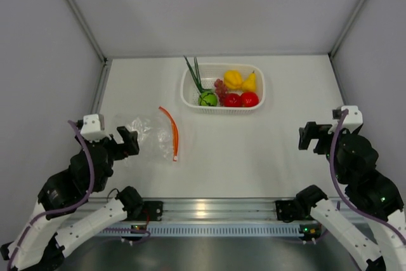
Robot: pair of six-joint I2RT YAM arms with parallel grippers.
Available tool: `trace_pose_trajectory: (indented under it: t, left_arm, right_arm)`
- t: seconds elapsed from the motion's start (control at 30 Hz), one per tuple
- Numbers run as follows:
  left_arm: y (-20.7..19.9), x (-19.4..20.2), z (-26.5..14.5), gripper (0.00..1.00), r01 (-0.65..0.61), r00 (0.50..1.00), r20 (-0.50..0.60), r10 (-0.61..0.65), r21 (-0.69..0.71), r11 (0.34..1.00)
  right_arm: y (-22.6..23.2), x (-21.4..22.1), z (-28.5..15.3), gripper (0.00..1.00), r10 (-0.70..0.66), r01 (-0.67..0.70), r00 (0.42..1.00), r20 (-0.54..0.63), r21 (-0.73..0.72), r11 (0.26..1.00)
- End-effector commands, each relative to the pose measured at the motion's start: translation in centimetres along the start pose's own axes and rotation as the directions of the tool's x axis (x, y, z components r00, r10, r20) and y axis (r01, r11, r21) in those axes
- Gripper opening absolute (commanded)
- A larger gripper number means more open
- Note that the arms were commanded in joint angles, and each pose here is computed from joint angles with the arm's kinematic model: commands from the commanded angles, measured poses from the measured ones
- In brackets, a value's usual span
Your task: Open the zip-top bag and remove the fake food
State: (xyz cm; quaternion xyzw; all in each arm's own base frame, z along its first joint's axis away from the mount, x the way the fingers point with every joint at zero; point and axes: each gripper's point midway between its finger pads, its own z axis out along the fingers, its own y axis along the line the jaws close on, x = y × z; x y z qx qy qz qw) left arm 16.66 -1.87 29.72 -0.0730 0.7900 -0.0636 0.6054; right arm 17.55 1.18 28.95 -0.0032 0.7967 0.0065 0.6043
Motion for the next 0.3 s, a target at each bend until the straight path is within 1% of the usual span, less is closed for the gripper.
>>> trace_pose_trajectory:
  t: [0.0, 0.27]
  left_arm:
    - [-0.59, -0.75, 0.57, 0.99, 0.002, 1.000, 0.028, -0.002, -0.005, 1.000]
    - [-1.02, -0.65, 1.05, 0.99, -0.014, 1.000, 0.020, 0.014, -0.010, 1.000]
  right_arm:
    - [0.76, -1.18, 0.99, 0.99, 0.044, -0.043, 0.998, 0.039, -0.009, 0.999]
    - [0.73, -0.66, 1.79, 1.00, 0.041, -0.041, 0.999, 0.025, 0.013, 0.999]
